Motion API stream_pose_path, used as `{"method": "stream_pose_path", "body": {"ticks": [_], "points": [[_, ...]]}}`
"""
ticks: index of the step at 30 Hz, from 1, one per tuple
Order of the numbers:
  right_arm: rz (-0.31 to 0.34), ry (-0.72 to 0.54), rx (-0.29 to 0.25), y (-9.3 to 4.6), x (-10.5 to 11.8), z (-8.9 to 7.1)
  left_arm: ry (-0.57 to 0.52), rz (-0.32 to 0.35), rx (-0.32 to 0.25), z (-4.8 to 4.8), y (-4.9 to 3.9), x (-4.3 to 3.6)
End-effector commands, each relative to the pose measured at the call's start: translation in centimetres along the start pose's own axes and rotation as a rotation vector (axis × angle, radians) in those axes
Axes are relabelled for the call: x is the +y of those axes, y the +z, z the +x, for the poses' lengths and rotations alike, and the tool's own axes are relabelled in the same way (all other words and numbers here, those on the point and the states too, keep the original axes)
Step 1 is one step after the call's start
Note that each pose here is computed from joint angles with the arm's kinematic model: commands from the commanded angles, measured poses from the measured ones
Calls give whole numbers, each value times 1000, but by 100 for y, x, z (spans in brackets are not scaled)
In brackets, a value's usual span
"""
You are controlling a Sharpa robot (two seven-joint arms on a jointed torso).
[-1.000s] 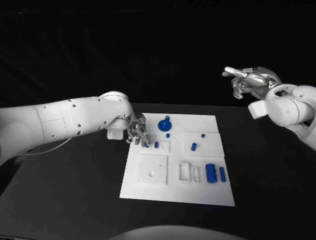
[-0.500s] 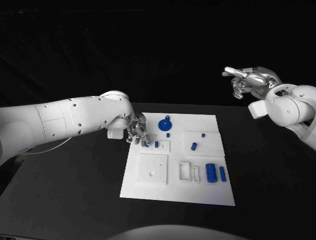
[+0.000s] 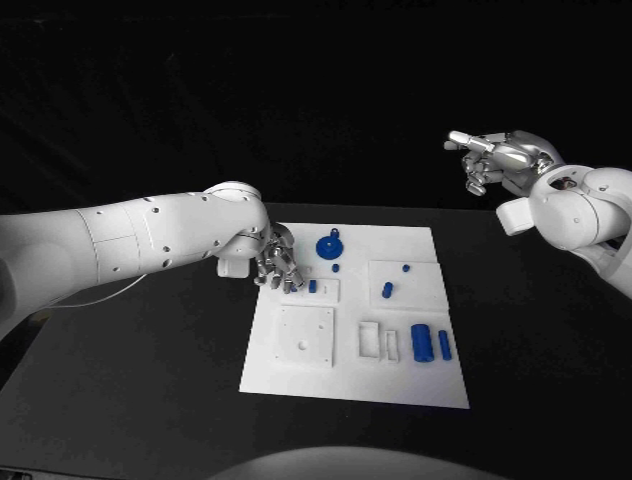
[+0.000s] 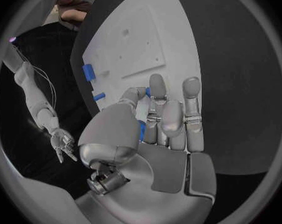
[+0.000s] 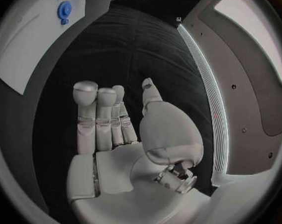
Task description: Assemble the parts on the task board
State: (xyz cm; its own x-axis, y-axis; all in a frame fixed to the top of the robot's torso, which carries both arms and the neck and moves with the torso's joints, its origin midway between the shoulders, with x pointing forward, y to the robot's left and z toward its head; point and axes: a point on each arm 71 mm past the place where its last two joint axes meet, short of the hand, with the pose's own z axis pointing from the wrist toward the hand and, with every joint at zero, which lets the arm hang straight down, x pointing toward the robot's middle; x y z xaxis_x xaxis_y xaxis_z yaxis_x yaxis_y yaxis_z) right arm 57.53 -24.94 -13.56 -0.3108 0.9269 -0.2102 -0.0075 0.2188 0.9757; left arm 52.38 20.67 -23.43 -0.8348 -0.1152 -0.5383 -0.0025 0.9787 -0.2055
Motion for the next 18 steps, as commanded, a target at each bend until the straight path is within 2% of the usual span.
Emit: {"method": "stream_pose_path", "body": {"ticks": [1, 10, 18], "points": [[-6, -4, 17, 3, 3, 19, 6, 3, 17, 26, 23, -18], [-4, -3, 17, 4, -7, 17, 9, -2, 25, 34, 32, -10], [-2, -2, 18, 3, -18, 21, -4, -21, -24, 3, 50, 17]]}}
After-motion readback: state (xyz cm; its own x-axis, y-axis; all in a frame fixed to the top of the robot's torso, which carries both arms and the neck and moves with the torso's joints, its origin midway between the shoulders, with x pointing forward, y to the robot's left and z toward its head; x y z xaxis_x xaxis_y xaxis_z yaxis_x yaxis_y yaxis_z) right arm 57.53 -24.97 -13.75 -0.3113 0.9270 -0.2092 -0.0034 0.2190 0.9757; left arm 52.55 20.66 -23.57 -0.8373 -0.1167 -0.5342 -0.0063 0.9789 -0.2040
